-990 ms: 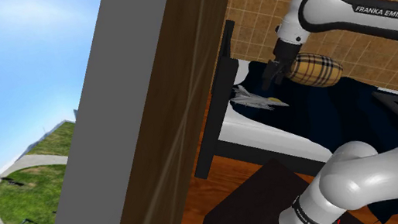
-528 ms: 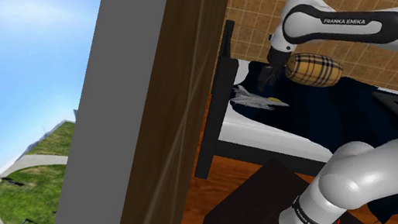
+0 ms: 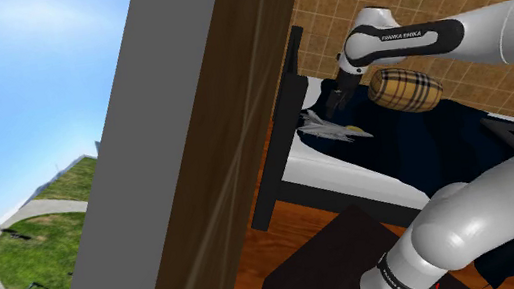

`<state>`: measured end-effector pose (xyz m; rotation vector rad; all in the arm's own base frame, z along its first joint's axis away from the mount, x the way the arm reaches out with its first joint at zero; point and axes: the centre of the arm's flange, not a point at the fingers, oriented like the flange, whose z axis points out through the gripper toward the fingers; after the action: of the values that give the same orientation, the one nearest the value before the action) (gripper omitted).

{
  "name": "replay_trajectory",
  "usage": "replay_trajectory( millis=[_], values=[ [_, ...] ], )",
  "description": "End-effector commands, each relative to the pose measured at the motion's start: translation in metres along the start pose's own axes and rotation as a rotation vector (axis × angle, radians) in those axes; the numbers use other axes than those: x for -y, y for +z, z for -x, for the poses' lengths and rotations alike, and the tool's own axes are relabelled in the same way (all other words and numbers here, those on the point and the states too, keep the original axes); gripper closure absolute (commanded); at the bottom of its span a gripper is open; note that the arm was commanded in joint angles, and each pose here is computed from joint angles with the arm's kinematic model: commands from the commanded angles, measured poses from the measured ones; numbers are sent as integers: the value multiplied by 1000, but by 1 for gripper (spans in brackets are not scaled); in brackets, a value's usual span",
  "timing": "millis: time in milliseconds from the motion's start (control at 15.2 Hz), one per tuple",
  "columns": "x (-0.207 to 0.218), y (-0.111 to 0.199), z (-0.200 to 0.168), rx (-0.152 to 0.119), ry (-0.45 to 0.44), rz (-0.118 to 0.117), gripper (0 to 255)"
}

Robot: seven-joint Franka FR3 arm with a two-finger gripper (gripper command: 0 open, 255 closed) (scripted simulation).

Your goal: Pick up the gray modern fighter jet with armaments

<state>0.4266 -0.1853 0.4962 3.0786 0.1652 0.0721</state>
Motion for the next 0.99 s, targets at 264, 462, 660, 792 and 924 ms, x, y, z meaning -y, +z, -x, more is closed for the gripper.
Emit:
replay_trajectory(
  millis=[264,462,660,792,924],
  values=[
    [-55,39,-38,-11,-39,20,0],
    [-81,57,-58,-16,-58,29,0],
    [-108,76,-79,-21,-77,39,0],
    [-125,88,-93,-24,-89,45,0],
    [-142,100,-107,-28,-102,51,0]
  ],
)
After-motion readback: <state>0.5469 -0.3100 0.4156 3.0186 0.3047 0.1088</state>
